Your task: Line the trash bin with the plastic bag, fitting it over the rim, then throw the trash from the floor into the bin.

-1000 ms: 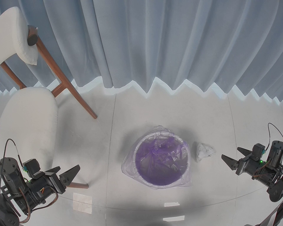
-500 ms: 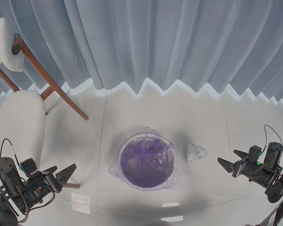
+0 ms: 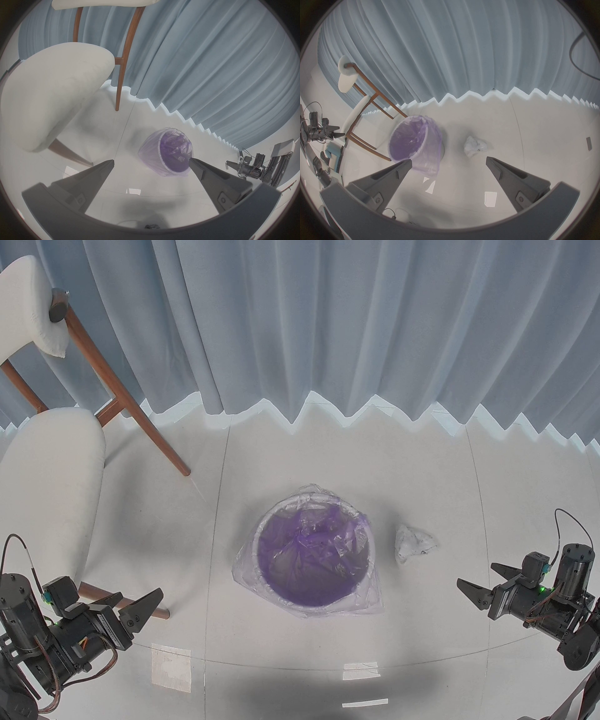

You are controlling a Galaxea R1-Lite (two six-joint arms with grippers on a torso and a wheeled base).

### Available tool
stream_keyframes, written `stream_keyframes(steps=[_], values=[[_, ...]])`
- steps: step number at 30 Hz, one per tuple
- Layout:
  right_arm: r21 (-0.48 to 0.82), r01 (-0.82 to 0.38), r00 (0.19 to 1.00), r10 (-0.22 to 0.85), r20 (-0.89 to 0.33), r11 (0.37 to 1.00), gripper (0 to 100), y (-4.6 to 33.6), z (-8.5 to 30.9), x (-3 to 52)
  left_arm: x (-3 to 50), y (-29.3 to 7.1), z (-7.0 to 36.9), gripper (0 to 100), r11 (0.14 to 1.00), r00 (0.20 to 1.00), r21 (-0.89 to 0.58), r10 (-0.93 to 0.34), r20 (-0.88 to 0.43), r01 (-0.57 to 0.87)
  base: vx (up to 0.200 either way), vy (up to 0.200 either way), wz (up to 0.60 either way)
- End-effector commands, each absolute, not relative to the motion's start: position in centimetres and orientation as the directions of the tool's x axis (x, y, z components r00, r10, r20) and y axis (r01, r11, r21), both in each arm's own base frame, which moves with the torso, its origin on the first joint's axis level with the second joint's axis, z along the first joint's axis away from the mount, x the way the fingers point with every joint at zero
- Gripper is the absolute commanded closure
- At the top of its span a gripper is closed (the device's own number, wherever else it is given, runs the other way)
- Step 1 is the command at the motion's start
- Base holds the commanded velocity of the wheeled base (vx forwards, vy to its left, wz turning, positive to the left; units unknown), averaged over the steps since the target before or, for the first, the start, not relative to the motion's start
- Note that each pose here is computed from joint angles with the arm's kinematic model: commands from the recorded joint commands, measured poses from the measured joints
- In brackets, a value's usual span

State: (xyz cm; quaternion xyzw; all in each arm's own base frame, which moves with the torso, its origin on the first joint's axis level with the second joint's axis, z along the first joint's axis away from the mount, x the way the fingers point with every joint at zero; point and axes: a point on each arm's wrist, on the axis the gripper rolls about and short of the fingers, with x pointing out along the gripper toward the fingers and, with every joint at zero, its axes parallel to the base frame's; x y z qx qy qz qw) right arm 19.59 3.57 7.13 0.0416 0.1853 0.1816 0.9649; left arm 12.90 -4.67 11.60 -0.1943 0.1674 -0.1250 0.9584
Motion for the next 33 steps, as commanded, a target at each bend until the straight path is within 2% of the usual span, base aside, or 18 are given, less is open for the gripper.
stream_keyframes(steps=[1,4,7,10,13,14,15,18,23,25,30,33], values=[[0.169,-0.330,0.866,0.369,-0.338,0.929,0,3.9,6.8,21.1,13.5,-4.9,11.6,0,0.894,0.910,-0.412,-0.309,-0.277,0.178,-0.200,0.000,0.00],[0.205,-0.349,0.868,0.398,-0.298,0.914,0,5.0,7.1,23.1,14.6,-5.4,12.7,0,0.889,0.918,-0.406,-0.322,-0.231,0.209,-0.200,0.000,0.00],[0.286,-0.357,0.856,0.434,-0.282,0.889,0,6.5,7.3,24.7,16.0,-6.0,14.9,0,0.870,0.925,-0.420,-0.349,-0.153,0.258,0.000,0.000,0.00],[0.366,-0.345,0.817,0.468,-0.336,0.864,0,8.0,7.0,25.5,16.8,-6.4,16.2,0,0.839,0.904,-0.437,-0.410,-0.119,0.323,0.000,0.000,0.00],[0.398,-0.319,0.776,0.478,-0.412,0.860,0,8.8,6.2,25.8,16.7,-6.7,15.7,0,0.827,0.867,-0.442,-0.463,-0.185,0.347,0.000,0.000,0.00],[0.398,-0.319,0.776,0.478,-0.412,0.860,0,8.8,6.2,25.8,16.7,-6.7,15.7,0,0.827,0.867,-0.442,-0.463,-0.185,0.347,0.000,0.000,0.00],[0.417,-0.313,0.768,0.486,-0.417,0.853,0,9.5,5.7,26.8,16.6,-7.1,15.0,0,0.827,0.833,-0.444,-0.488,-0.260,0.346,0.000,0.000,0.00],[0.449,-0.314,0.782,0.496,-0.377,0.837,0,10.5,5.9,28.6,17.4,-7.5,14.7,0,0.840,0.816,-0.440,-0.479,-0.325,0.317,0.000,0.000,0.00],[0.515,-0.293,0.771,0.517,-0.371,0.806,0,12.9,5.4,29.7,18.4,-7.9,15.0,0,0.851,0.828,-0.432,-0.456,-0.326,0.298,0.000,0.000,0.00],[0.566,-0.223,0.782,0.492,-0.383,0.794,0,14.4,4.4,30.5,18.8,-7.9,15.0,0,0.859,0.837,-0.429,-0.437,-0.328,0.280,0.000,0.000,0.00],[0.601,-0.107,0.783,0.439,-0.440,0.792,0,15.4,1.9,30.8,18.9,-7.9,14.8,0,0.859,0.835,-0.428,-0.438,-0.333,0.280,0.000,0.000,0.00],[0.609,-0.114,0.769,0.458,-0.446,0.785,0,16.4,1.2,30.7,19.0,-8.0,14.6,0,0.862,0.833,-0.427,-0.435,-0.343,0.275,0.000,0.000,0.00]])
